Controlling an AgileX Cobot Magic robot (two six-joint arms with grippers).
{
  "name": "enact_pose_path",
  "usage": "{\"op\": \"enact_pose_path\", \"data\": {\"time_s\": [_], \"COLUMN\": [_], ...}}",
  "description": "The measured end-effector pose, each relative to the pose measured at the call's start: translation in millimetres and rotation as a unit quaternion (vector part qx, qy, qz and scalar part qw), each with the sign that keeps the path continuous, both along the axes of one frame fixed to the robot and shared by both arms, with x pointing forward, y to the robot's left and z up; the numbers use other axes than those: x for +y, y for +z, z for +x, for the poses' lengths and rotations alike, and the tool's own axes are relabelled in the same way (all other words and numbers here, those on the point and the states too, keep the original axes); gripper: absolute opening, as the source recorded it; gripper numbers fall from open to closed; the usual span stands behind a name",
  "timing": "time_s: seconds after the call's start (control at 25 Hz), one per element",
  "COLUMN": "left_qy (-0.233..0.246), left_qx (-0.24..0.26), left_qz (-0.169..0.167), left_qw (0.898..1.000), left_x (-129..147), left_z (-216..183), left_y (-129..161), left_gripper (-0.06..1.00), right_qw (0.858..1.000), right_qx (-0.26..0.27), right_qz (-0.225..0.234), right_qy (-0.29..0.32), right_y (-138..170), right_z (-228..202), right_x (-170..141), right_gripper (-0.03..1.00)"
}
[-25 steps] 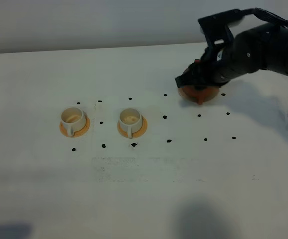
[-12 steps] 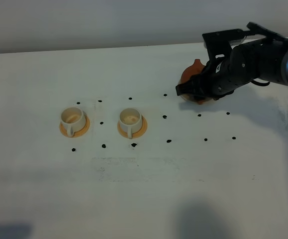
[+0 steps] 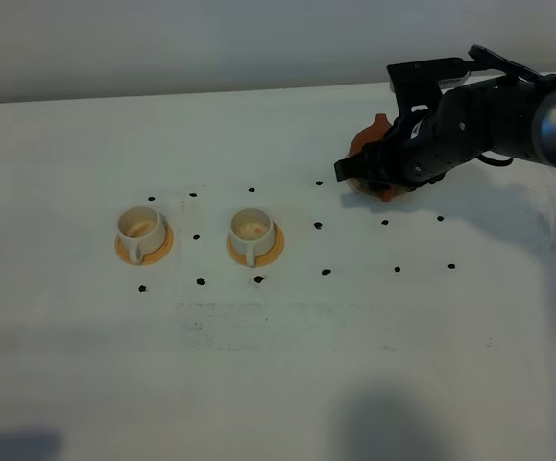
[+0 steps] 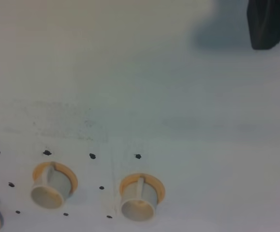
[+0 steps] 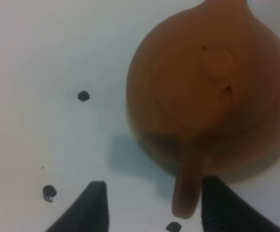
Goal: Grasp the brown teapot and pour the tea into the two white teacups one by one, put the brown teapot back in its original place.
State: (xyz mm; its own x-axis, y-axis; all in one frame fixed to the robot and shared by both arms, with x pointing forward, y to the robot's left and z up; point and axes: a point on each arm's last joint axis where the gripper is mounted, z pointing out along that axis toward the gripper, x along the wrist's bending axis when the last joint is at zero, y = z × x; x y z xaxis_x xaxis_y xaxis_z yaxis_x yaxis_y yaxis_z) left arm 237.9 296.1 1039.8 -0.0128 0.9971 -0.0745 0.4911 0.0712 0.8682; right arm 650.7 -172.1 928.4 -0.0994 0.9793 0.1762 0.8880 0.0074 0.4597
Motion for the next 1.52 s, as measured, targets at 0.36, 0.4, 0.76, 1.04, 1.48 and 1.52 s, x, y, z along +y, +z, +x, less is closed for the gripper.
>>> {"op": "enact_pose_path", "data": {"time_s": [0.36, 0.4, 0.76, 1.04, 1.48, 1.52], "left_qy": [0.0, 0.0, 0.0, 0.0, 0.0, 0.0], "left_qx": [0.0, 0.0, 0.0, 0.0, 0.0, 0.0], "left_qz": [0.0, 0.0, 0.0, 0.0, 0.001, 0.001], "left_qw": [1.0, 1.0, 1.0, 1.0, 1.0, 1.0], "left_x": [0.0, 0.0, 0.0, 0.0, 0.1, 0.1], "left_z": [0.0, 0.0, 0.0, 0.0, 0.0, 0.0], "left_y": [0.0, 0.0, 0.0, 0.0, 0.0, 0.0], "left_gripper": [0.33, 0.33, 0.33, 0.33, 0.33, 0.33], "right_qw": [0.999, 0.999, 0.998, 0.998, 0.999, 0.999], "right_qx": [0.045, 0.044, 0.049, 0.048, 0.039, 0.039], "right_qz": [-0.008, -0.009, -0.024, -0.024, -0.025, -0.025], "right_qy": [-0.009, -0.012, -0.027, -0.028, -0.027, -0.027], "right_y": [-3.2, -2.4, 3.0, 3.8, 6.1, 6.0], "right_z": [10.1, 11.1, 15.3, 15.9, 18.0, 18.0], "right_x": [-5.0, -6.7, -16.6, -16.5, -16.4, -16.4], "right_gripper": [0.43, 0.43, 0.43, 0.42, 0.42, 0.42]}}
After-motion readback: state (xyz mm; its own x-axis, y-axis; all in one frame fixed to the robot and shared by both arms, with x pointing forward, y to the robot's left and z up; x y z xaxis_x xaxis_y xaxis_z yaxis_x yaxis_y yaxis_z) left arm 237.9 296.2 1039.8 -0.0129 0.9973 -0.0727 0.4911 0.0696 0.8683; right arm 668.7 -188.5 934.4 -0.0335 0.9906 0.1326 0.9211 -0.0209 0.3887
